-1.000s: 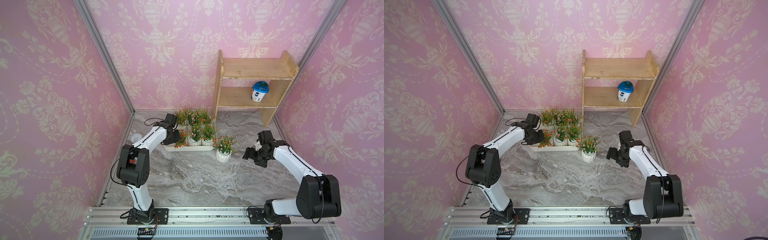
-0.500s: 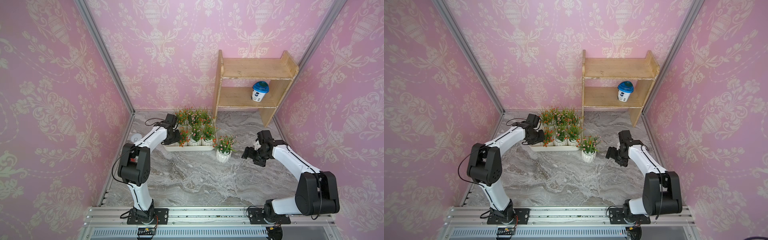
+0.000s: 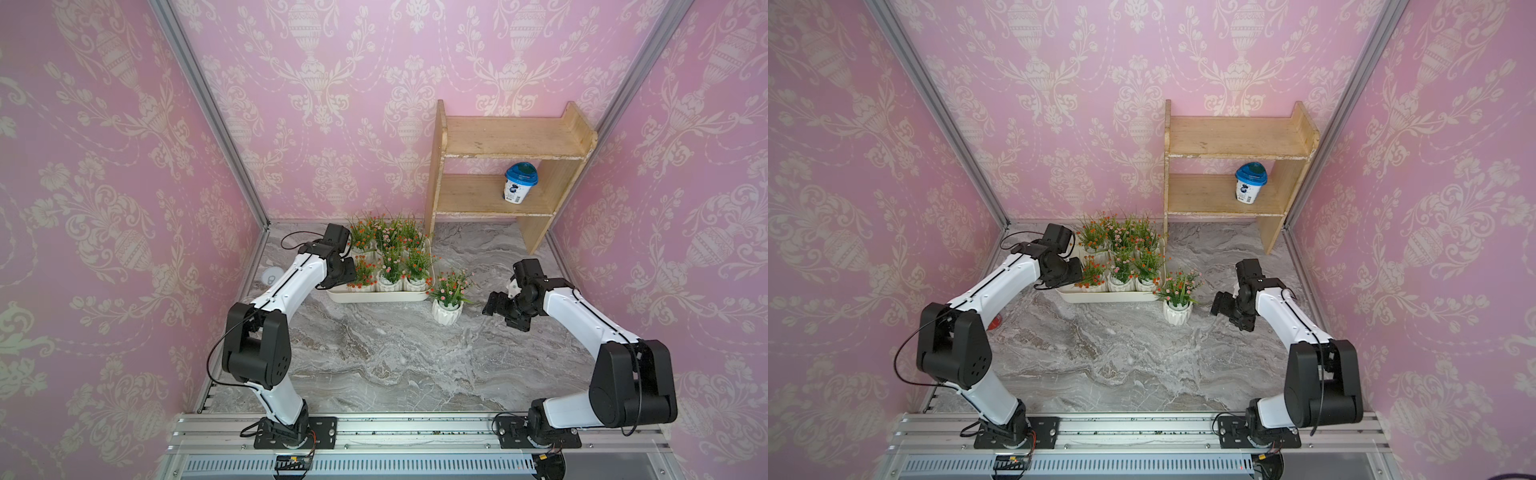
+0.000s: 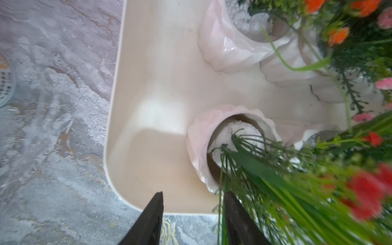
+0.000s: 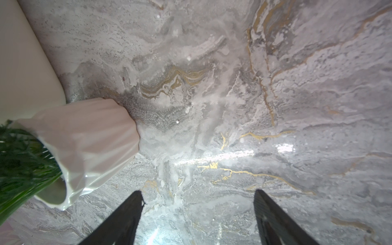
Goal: Put the potted gypsophila into the storage box
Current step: Place the baby's breath potted plant at the storage box.
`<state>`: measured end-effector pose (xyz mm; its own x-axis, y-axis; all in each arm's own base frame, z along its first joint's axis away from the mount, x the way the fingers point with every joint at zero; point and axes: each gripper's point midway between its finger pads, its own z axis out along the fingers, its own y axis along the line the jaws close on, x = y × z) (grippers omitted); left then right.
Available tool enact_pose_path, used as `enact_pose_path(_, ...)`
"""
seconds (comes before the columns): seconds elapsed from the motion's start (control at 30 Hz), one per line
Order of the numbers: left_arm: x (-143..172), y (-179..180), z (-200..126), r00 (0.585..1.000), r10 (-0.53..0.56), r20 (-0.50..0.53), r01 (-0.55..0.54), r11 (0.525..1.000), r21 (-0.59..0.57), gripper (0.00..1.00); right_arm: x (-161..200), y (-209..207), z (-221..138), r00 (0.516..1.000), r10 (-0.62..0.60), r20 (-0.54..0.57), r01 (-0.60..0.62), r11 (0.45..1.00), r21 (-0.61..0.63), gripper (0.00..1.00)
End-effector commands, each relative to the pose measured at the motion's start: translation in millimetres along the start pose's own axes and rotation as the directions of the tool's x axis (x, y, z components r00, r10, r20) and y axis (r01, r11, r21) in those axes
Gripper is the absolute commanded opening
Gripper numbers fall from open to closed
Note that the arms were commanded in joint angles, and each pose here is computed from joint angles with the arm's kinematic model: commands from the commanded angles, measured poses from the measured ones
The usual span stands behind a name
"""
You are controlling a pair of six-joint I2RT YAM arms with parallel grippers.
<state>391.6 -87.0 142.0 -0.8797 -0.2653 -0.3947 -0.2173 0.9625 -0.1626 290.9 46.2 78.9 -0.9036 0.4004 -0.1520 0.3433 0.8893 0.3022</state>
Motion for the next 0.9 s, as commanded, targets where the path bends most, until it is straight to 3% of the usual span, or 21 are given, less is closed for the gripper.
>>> enact_pose_path(0.0, 15, 28, -26, 0.999, 0.048, -0.007, -0.049, 0.994, -0.097, 0.49, -2, 5, -7, 1.000, 0.012, 0.004, -0.012, 1.000, -0.004, 0.84)
enact_pose_path(0.17, 36, 53, -50, 0.999, 0.039, 0.020, -0.036, 0.988, -0.152, 0.49, -2, 5, -12, 1.000, 0.008, 0.010, -0.008, 1.000, -0.001, 0.84)
enact_pose_path(0.27, 39, 51, -77, 0.999, 0.011, 0.046, -0.006, 0.994, -0.110, 0.49, -3, 5, -17, 1.000, 0.000, 0.016, 0.000, 1.000, 0.004, 0.84)
enact_pose_path(0.37, 40, 21, -105, 0.994, -0.037, 0.102, 0.032, 0.998, 0.052, 0.51, -5, 6, -21, 1.000, -0.001, 0.024, 0.001, 1.000, 0.004, 0.84)
enact_pose_path(0.5, 61, -39, -124, 0.989, 0.040, 0.140, -0.060, 0.988, 0.142, 0.55, -7, 7, -23, 1.000, -0.001, 0.022, 0.001, 1.000, 0.007, 0.85)
enact_pose_path(0.63, 96, -101, -109, 0.996, 0.046, 0.082, -0.064, 0.970, 0.235, 0.57, -11, 9, -24, 1.000, -0.002, 0.021, 0.002, 1.000, 0.004, 0.85)
enact_pose_path(0.87, 126, -157, -65, 0.996, -0.088, 0.026, 0.077, 0.950, 0.304, 0.62, -32, 11, -13, 0.999, -0.034, 0.007, 0.034, 0.999, 0.003, 0.85)
